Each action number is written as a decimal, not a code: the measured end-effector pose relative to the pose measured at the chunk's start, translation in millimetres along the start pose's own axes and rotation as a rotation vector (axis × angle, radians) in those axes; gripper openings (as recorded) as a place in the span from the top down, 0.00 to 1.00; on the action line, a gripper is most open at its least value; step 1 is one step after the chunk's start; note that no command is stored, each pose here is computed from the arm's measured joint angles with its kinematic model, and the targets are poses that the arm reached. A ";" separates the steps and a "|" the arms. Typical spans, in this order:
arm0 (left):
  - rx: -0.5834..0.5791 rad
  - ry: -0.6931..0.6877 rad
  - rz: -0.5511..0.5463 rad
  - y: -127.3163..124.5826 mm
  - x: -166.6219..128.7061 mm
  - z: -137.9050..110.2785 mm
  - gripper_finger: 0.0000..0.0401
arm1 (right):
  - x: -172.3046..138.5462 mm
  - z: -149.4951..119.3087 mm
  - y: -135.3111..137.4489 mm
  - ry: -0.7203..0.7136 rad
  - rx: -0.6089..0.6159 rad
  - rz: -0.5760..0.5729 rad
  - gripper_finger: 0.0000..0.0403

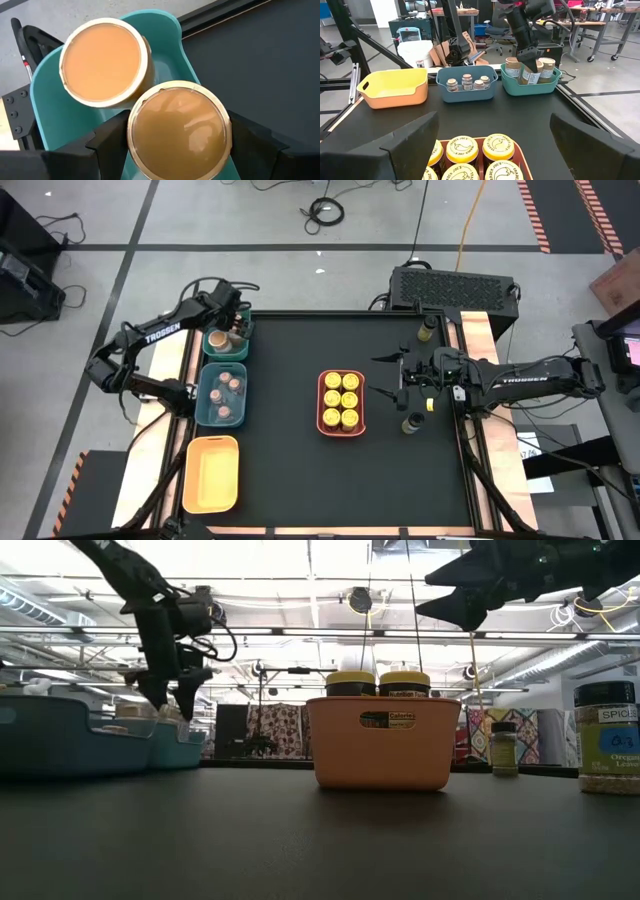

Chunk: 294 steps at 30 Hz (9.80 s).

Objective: Sort spices by type
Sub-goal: Put the golden seasoning bottle in the green bin, then put the green seasoning bottle in the yellow bin

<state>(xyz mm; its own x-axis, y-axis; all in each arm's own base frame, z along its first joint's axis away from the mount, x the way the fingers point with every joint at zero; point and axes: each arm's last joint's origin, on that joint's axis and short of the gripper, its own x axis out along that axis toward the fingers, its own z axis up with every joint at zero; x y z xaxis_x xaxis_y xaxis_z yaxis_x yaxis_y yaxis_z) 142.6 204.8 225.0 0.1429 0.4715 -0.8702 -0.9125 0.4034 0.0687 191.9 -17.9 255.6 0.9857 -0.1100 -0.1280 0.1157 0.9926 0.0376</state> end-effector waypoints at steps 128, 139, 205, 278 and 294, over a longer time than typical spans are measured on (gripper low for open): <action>0.777 -0.932 -1.242 -369.2 -62.3 -71.0 0.08 | -53.7 17.9 96.0 0.143 0.613 0.718 0.07; 0.807 -0.794 -1.208 -457.2 -20.1 -54.1 0.08 | -64.4 27.0 91.3 -0.033 0.390 0.707 0.07; 0.801 -0.687 -1.089 -512.5 30.9 -50.6 0.27 | -61.3 17.6 89.0 0.042 0.385 0.593 0.07; 0.545 -0.301 -0.873 -112.9 -241.4 -101.5 0.47 | -73.9 15.2 72.3 0.003 0.234 0.368 0.07; 0.572 -0.203 -1.164 -77.4 -195.4 -194.9 0.47 | -65.1 26.0 55.2 -0.138 0.266 0.099 0.07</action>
<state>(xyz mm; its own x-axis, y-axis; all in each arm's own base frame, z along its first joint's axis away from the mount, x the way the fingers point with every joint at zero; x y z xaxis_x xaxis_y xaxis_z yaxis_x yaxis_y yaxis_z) 110.6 -71.3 294.6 0.8318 -0.2877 -0.4747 0.0670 0.9010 -0.4286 137.3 42.7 291.7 0.9990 -0.0374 0.0245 0.0282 0.9524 0.3037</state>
